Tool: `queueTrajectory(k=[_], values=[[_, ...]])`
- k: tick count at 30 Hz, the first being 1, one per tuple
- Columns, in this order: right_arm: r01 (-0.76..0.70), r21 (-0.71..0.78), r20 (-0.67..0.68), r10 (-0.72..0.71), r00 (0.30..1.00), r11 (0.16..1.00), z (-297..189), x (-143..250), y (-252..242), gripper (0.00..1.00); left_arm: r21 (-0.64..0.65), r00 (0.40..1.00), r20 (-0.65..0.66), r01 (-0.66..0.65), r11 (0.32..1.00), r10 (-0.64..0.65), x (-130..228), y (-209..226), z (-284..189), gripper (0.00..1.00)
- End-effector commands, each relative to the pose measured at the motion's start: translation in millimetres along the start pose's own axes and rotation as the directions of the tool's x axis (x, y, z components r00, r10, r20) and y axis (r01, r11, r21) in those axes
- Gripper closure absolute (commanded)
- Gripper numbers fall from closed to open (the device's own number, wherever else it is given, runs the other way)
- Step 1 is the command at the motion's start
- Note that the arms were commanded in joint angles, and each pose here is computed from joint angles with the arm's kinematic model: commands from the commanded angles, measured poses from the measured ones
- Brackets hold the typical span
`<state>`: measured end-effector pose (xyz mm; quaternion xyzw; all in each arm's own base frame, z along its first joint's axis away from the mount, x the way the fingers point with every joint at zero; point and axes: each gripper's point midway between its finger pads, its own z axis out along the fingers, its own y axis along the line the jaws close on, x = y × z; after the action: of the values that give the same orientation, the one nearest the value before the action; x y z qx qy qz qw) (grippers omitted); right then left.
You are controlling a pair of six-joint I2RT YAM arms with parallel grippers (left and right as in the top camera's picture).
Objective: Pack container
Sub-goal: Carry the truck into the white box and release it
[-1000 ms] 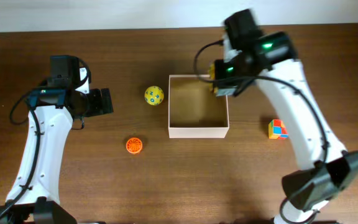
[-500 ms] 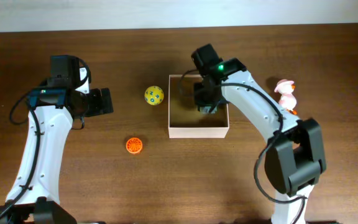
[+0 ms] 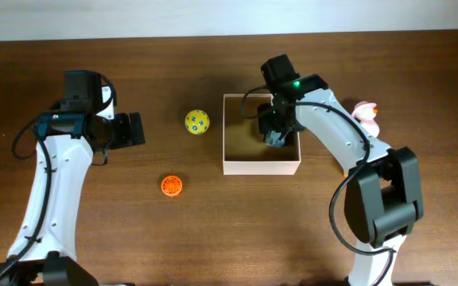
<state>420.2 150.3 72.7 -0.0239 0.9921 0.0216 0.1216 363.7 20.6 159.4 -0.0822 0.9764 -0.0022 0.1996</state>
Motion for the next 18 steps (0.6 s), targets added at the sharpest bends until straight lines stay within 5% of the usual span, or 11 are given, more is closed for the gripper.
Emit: queueTrajectory(k=[1, 6, 10, 14, 18], values=[[0.032, -0.032, 0.083, -0.029, 0.996, 0.999, -42.8, -17.8, 10.5, 0.35, -0.008, 1.0, 0.013, -0.009, 1.0, 0.009, -5.7, 2.5, -2.6, 0.01], [0.1, -0.036, 0.22, -0.089, 0.971, 0.994, -140.3, -39.5, 3.6, 0.26, -0.008, 1.0, 0.013, -0.009, 1.0, 0.009, -5.7, 2.5, -2.6, 0.01], [0.01, 0.037, 0.342, -0.022, 0.94, 0.999, -193.9, -57.4, -41.1, 0.16, -0.008, 1.0, 0.013, -0.009, 1.0, 0.009, -5.7, 2.5, -2.6, 0.01], [-0.102, 0.087, 0.351, 0.065, 0.934, 0.991, -199.4, -62.0, -101.7, 0.04, -0.008, 1.0, 0.013, -0.009, 1.0, 0.009, -5.7, 2.5, -2.6, 0.01], [-0.15, 0.117, 0.264, 0.115, 0.958, 0.982, -166.4, -57.1, -153.5, 0.01, -0.008, 1.0, 0.013, -0.009, 1.0, 0.009, -5.7, 2.5, -2.6, 0.01]])
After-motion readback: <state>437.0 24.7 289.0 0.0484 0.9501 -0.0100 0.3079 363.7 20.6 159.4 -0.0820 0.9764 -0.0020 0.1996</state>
